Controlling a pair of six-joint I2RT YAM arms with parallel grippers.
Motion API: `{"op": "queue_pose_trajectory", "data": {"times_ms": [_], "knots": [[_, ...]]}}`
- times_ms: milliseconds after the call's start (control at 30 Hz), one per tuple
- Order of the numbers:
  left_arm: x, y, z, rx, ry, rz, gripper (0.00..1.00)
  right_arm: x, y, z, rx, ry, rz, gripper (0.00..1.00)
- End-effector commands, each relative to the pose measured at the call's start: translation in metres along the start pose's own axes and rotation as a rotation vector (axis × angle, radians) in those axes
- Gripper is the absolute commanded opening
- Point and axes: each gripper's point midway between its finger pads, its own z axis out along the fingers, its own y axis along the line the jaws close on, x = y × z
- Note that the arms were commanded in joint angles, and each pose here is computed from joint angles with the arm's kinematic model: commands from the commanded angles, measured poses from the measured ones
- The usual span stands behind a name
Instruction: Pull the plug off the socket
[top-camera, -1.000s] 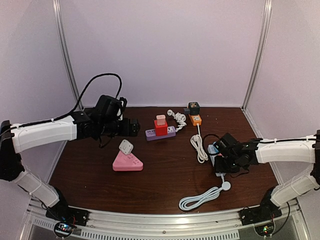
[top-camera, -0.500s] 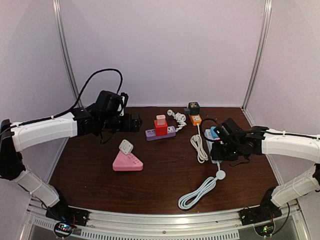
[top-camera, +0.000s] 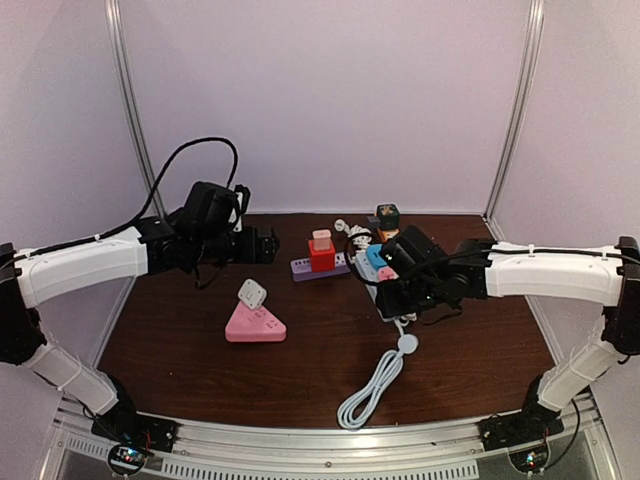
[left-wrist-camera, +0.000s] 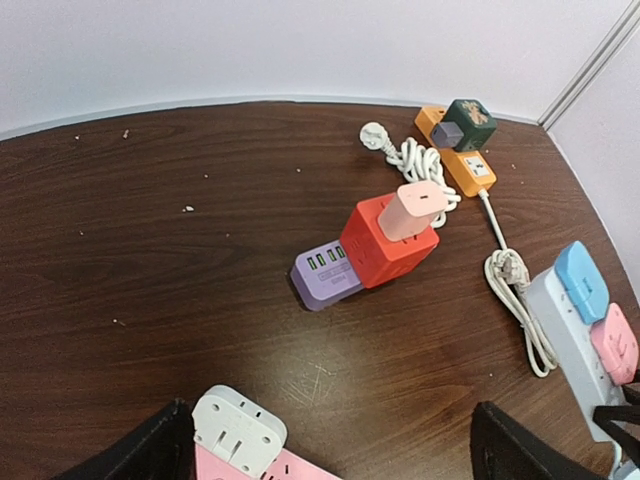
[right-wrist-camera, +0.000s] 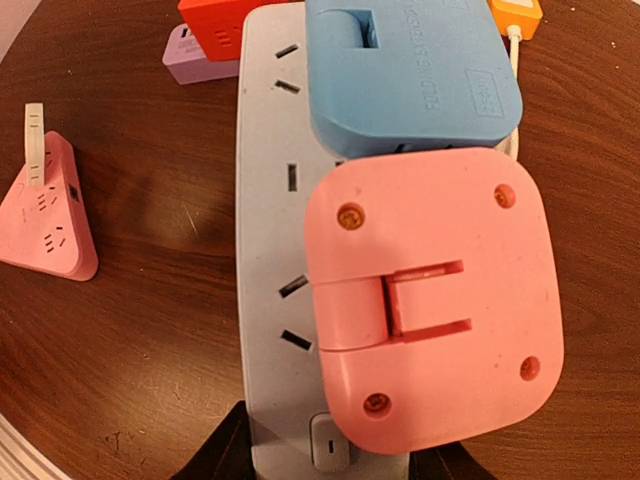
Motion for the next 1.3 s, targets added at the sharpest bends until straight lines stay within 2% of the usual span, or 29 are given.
{"op": "queue_pose_trajectory", "data": {"times_ms": [0,267,467,567,833,933,1067,1267], "knots": [[0.002,0.003,-0.005,0.016,-0.004,-0.032,0.98,0.001,0.035,0.014,-0.071,0.000,-0.047,0.04],[0.026,-0.025,0.015,0.162,0.073,-0.052,0.97,0.027,0.050,0.057,-0.103,0.055,0.016,0.07],[0.048,-0.045,0.030,0.215,0.137,-0.048,0.97,0.052,0.053,0.075,-0.117,0.093,0.041,0.23],[0.057,-0.051,0.038,0.230,0.157,-0.058,0.97,0.062,0.051,0.079,-0.112,0.111,0.034,0.37],[0.078,-0.060,0.050,0.269,0.213,-0.079,0.97,0.063,0.047,0.075,-0.113,0.112,0.017,0.87],[0.081,-0.061,0.051,0.276,0.219,-0.087,0.97,0.058,0.041,0.068,-0.122,0.099,0.027,0.96],[0.084,-0.064,0.052,0.291,0.227,-0.092,0.96,0.048,0.031,0.060,-0.177,0.065,0.068,1.00],[0.089,-0.074,0.056,0.313,0.238,-0.106,0.93,0.034,0.026,0.052,-0.395,0.038,0.173,1.00]]}}
